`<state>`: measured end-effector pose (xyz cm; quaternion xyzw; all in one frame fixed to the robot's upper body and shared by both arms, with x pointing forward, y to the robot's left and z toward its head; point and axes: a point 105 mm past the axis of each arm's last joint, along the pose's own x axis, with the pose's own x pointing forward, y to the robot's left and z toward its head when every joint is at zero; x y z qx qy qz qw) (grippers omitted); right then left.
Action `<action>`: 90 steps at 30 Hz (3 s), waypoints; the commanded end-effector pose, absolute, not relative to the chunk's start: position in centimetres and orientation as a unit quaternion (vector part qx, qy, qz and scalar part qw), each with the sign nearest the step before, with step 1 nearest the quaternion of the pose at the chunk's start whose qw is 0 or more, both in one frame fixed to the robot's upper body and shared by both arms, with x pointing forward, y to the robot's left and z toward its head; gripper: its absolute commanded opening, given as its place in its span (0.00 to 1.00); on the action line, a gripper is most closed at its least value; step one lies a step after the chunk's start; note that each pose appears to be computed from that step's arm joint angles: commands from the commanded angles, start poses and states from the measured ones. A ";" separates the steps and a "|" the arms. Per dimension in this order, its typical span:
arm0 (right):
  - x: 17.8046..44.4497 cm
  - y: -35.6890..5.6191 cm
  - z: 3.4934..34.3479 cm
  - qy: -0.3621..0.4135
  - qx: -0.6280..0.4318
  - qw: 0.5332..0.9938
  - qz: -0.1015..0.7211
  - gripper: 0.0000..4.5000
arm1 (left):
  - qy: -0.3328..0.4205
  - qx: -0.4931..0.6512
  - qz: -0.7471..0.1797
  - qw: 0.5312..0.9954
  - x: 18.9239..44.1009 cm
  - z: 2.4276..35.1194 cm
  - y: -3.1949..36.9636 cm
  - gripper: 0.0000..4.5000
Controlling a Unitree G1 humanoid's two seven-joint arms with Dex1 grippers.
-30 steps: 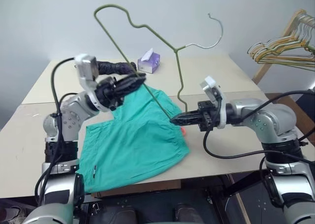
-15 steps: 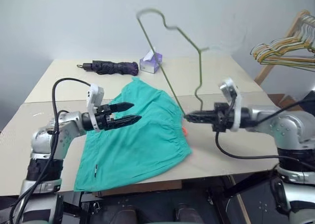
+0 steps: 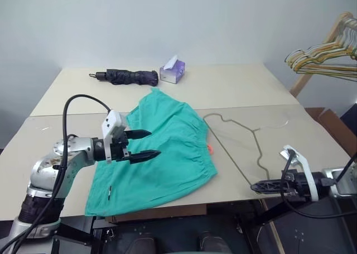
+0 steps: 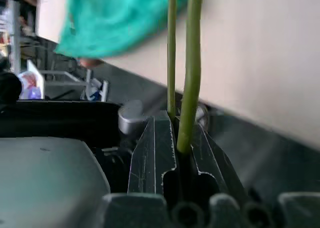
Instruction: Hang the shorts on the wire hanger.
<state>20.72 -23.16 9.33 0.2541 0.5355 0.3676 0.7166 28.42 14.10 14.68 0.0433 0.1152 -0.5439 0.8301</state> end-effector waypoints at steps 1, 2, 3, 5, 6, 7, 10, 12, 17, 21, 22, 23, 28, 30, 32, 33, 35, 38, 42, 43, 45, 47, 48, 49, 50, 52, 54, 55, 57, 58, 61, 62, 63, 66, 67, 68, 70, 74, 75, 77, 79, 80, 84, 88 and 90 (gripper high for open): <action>20.3 -23.9 9.5 0.544 0.260 0.710 0.365 0.00 | 0.103 0.055 -0.558 0.821 27.6 15.2 13.3 0.99; 20.2 -24.2 9.4 0.546 0.261 0.709 0.363 0.00 | 0.102 0.055 -0.560 0.820 27.5 15.2 13.3 0.99; 20.1 -24.3 9.4 0.548 0.263 0.707 0.361 0.00 | 0.102 0.055 -0.561 0.820 27.4 15.2 13.2 0.99; 19.9 -24.5 9.0 0.553 0.261 0.704 0.362 0.00 | 0.102 0.059 -0.554 0.824 27.6 15.1 13.4 0.99; 19.9 -24.5 8.9 0.554 0.260 0.702 0.364 0.00 | 0.102 0.061 -0.551 0.826 27.7 15.0 13.4 0.99; 19.9 -24.4 8.7 0.553 0.264 0.700 0.367 0.00 | 0.101 0.062 -0.549 0.828 27.7 15.0 13.5 0.99; 20.4 -23.9 8.4 0.540 0.268 0.698 0.386 0.00 | 0.103 0.062 -0.541 0.833 28.0 14.9 13.8 0.99; 20.7 -23.5 8.4 0.532 0.269 0.697 0.398 0.00 | 0.103 0.063 -0.540 0.833 28.0 14.9 13.8 0.99; 20.9 -22.8 8.5 0.518 0.257 0.693 0.430 0.00 | 0.108 0.064 -0.544 0.830 27.6 14.8 13.9 0.99; 20.8 -22.1 9.6 0.499 0.222 0.690 0.475 0.00 | 0.124 0.073 -0.551 0.822 27.3 14.3 14.1 0.99; 20.6 -22.0 9.5 0.504 0.209 0.687 0.479 0.00 | 0.124 0.072 -0.551 0.822 27.4 14.3 14.1 0.99; 20.6 -22.0 9.3 0.512 0.195 0.685 0.480 0.00 | 0.122 0.072 -0.552 0.822 27.4 14.5 14.1 0.99; 21.6 -22.3 8.4 0.529 0.158 0.687 0.472 0.00 | 0.119 0.077 -0.549 0.824 27.9 14.5 14.0 0.99; 22.4 -22.6 8.0 0.534 0.142 0.693 0.463 0.00 | 0.123 0.086 -0.548 0.823 28.0 14.3 14.0 0.99; 23.3 -22.7 8.0 0.536 0.126 0.699 0.456 0.00 | 0.124 0.092 -0.547 0.823 28.0 14.2 13.9 0.99; 23.7 -22.8 8.1 0.536 0.121 0.700 0.457 0.00 | 0.123 0.094 -0.545 0.824 28.0 14.2 13.9 0.99; 24.3 -22.7 8.4 0.534 0.116 0.699 0.462 0.00 | 0.121 0.092 -0.539 0.828 28.1 14.2 13.9 0.99; 25.1 -22.5 8.2 0.539 0.104 0.695 0.465 0.00 | 0.121 0.090 -0.537 0.830 28.1 13.9 13.8 0.99; 25.8 -21.9 8.9 0.536 0.116 0.671 0.498 0.00 | 0.120 0.092 -0.535 0.831 28.2 13.7 13.6 0.99; 25.8 -21.8 9.0 0.537 0.115 0.665 0.506 0.00 | 0.119 0.091 -0.535 0.832 28.2 13.7 13.6 0.99; 26.3 -21.8 8.7 0.545 0.108 0.661 0.503 0.00 | 0.117 0.091 -0.533 0.833 28.2 13.8 13.5 0.99; 27.5 -21.9 8.1 0.551 0.097 0.674 0.483 0.00 | 0.115 0.093 -0.533 0.833 28.2 13.7 13.4 0.99; 28.1 -21.9 8.0 0.551 0.094 0.679 0.475 0.00 | 0.115 0.094 -0.532 0.833 28.3 13.7 13.4 0.99; 28.7 -21.8 8.1 0.549 0.094 0.686 0.468 0.00 | 0.115 0.094 -0.532 0.833 28.2 13.7 13.3 0.99; 29.4 -21.8 8.2 0.544 0.098 0.695 0.460 0.00 | 0.114 0.095 -0.533 0.833 28.2 13.7 13.3 0.99; 30.5 -21.7 8.4 0.535 0.108 0.712 0.442 0.00 | 0.113 0.094 -0.533 0.833 28.2 13.6 13.3 0.99; 31.2 -21.4 8.7 0.525 0.108 0.720 0.441 0.00 | 0.111 0.095 -0.532 0.834 28.3 13.6 13.2 0.99; 31.3 -21.2 9.0 0.520 0.115 0.720 0.445 0.00 | 0.110 0.095 -0.531 0.835 28.4 13.7 13.2 0.99; 31.3 -20.7 9.4 0.509 0.123 0.718 0.458 0.00 | 0.108 0.098 -0.528 0.837 28.6 13.7 13.2 0.99; 31.4 -20.5 9.6 0.504 0.125 0.718 0.463 0.00 | 0.106 0.097 -0.527 0.838 28.7 13.8 13.2 0.99; 32.0 -19.6 10.0 0.472 0.120 0.737 0.469 0.00 | 0.102 0.094 -0.526 0.839 28.7 13.9 13.1 0.99; 32.5 -19.2 10.5 0.448 0.125 0.750 0.471 0.00 | 0.101 0.095 -0.524 0.840 28.8 14.0 13.1 0.99; 33.0 -18.8 11.0 0.419 0.124 0.762 0.478 0.00 | 0.100 0.095 -0.521 0.842 28.8 14.0 13.2 0.99; 32.8 -18.0 11.4 0.335 0.020 0.783 0.524 0.00 | 0.098 0.099 -0.516 0.845 29.1 14.1 13.3 0.99; 32.6 -17.6 11.5 0.306 -0.018 0.785 0.538 0.00 | 0.098 0.101 -0.518 0.843 29.1 14.1 13.3 0.99; 32.6 -17.2 11.4 0.280 -0.055 0.788 0.545 0.00 | 0.098 0.104 -0.523 0.840 29.0 14.2 13.4 0.99; 32.7 -16.8 11.3 0.240 -0.116 0.793 0.547 0.00 | 0.096 0.107 -0.532 0.835 28.8 14.5 13.5 0.99; 33.2 -15.7 11.2 0.181 -0.230 0.784 0.547 0.00 | 0.065 0.107 -0.553 0.824 28.5 16.8 14.3 0.99; 33.4 -15.4 11.1 0.171 -0.252 0.781 0.546 0.00 | 0.049 0.105 -0.559 0.821 28.4 17.8 14.7 0.99; 33.8 -15.0 11.0 0.154 -0.292 0.773 0.541 0.00 | 0.025 0.101 -0.568 0.816 28.2 19.5 15.3 0.99; 34.1 -14.3 10.8 0.141 -0.319 0.765 0.541 0.00 | 0.002 0.103 -0.572 0.814 28.2 21.3 16.1 0.99; 34.4 -13.9 10.7 0.138 -0.329 0.762 0.540 0.00 | -0.010 0.108 -0.571 0.814 28.4 22.2 16.6 0.99; 35.2 -12.7 10.5 0.121 -0.375 0.747 0.535 0.00 | -0.032 0.147 -0.542 0.827 30.2 24.8 19.1 0.99; 35.5 -11.7 10.6 0.109 -0.403 0.730 0.542 0.00 | 0.020 0.239 -0.529 0.814 32.6 24.1 20.8 0.99; 35.6 -11.3 10.6 0.105 -0.418 0.721 0.543 0.00 | 0.058 0.279 -0.545 0.788 33.1 23.1 21.2 0.99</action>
